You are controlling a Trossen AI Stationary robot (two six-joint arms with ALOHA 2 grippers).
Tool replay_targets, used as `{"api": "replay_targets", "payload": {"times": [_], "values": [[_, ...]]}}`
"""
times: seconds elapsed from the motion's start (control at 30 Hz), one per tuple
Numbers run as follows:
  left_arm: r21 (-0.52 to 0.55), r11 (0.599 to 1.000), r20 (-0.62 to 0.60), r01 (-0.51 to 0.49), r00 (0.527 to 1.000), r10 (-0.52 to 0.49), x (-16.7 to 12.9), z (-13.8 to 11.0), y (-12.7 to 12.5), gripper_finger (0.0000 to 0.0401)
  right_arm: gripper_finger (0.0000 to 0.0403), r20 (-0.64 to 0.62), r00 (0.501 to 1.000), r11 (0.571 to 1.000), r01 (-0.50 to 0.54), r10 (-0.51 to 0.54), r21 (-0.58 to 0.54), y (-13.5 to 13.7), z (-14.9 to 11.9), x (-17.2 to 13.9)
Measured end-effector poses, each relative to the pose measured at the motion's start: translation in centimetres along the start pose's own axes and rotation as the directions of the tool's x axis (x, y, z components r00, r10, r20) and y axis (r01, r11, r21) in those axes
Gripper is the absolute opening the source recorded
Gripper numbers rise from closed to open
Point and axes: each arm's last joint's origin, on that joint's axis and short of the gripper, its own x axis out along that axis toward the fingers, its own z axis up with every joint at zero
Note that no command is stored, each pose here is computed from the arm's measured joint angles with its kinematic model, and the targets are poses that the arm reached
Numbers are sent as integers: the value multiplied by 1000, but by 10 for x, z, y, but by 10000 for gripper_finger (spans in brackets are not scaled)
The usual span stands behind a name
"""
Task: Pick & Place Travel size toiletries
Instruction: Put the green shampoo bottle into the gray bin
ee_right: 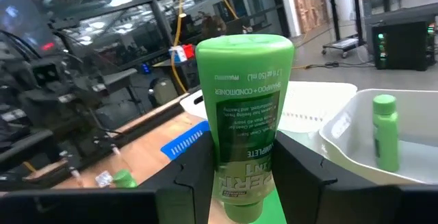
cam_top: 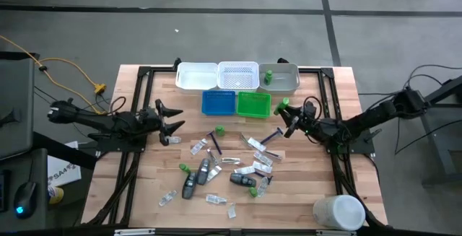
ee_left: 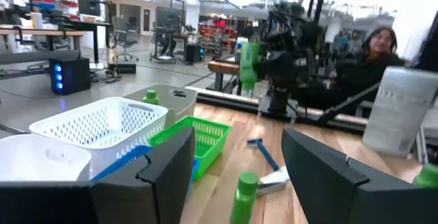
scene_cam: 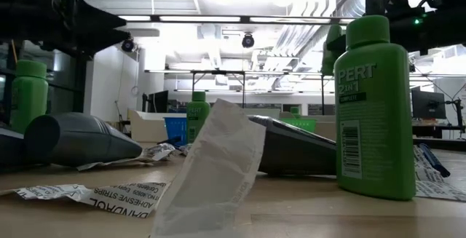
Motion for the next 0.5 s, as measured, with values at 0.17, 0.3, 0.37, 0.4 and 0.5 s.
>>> {"api": "replay_targets", "payload": {"times": [0.17, 0.3, 0.37, 0.4, 0.5], "values": [[22, 1000, -12, -3, 1000, 3, 13, -4, -6, 220, 119, 19, 999, 999, -45, 45, 18, 1, 4, 2], [87, 996, -54, -4, 999, 8, 28, -3, -14, 220, 119, 28, 998, 998, -60, 59, 30, 1, 6, 2], [112, 994, -37, 2, 999, 2, 37, 3, -20, 220, 119, 23, 998, 998, -60, 59, 25, 1, 5, 3], [128, 992, -40, 8, 999, -2, 42, 5, -23, 220, 119, 16, 998, 998, -58, 58, 20, 1, 3, 3], [182, 983, -86, 18, 996, -2, 59, 4, -32, 220, 119, 10, 998, 998, -59, 59, 13, 2, 0, 4]]}}
